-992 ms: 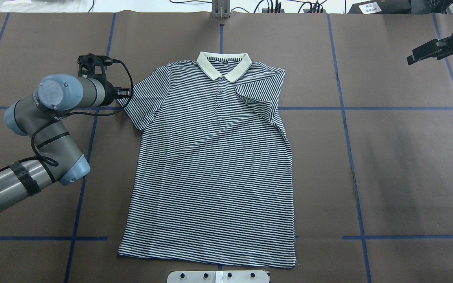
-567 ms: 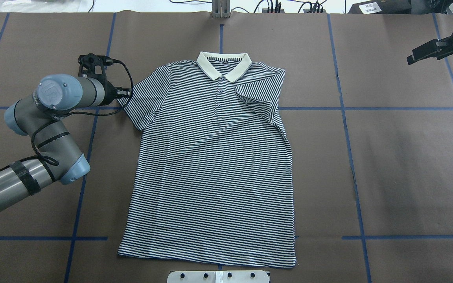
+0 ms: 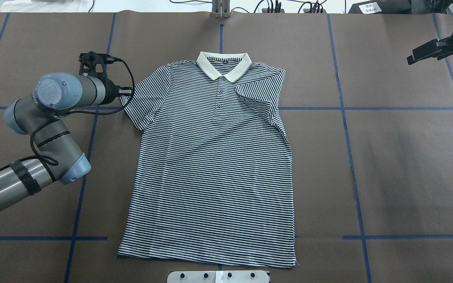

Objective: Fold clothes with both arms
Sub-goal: 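Grasp the sleeve with the left gripper and fold it onto the shirt back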

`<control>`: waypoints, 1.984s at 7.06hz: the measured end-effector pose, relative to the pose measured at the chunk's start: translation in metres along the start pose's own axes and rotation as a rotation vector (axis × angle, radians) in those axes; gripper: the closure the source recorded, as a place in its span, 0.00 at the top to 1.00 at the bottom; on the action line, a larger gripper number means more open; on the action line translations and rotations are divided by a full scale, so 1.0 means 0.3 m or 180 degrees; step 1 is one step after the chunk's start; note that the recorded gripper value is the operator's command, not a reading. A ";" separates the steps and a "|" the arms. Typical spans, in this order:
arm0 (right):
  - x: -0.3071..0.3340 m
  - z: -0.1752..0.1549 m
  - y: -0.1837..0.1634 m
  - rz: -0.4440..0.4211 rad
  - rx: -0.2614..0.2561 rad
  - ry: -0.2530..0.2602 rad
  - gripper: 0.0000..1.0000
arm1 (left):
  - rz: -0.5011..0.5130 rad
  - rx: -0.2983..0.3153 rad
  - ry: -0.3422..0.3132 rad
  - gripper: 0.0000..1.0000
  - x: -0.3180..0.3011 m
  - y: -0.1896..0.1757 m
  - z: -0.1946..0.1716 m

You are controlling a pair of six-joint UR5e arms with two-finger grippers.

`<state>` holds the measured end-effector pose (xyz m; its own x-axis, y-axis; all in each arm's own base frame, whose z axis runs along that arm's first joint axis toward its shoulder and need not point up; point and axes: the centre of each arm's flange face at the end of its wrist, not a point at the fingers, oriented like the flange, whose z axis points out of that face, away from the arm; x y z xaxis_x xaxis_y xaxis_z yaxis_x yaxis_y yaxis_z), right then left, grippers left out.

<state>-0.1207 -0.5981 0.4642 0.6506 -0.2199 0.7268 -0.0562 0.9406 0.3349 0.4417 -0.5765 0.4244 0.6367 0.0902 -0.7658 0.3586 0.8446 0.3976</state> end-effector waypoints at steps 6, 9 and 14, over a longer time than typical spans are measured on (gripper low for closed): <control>0.007 0.003 0.007 0.0027 -0.0008 0.0008 1.00 | -0.0407 -0.0301 -0.0358 0.00 0.639 -0.209 -0.077; 0.005 0.001 0.007 0.0025 -0.0003 0.0007 1.00 | -0.0483 -0.0398 -0.0369 1.00 0.811 -0.187 -0.022; -0.159 -0.034 0.058 0.0443 0.0042 -0.0126 1.00 | 0.0055 -0.0426 0.0157 1.00 0.728 -0.099 -0.248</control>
<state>-0.1451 -0.5686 0.4294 0.6056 -0.0978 0.7898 -0.1539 0.9593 0.2369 0.5193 -0.5425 0.2076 0.6063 0.1283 -0.7848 0.2515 0.9053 0.3423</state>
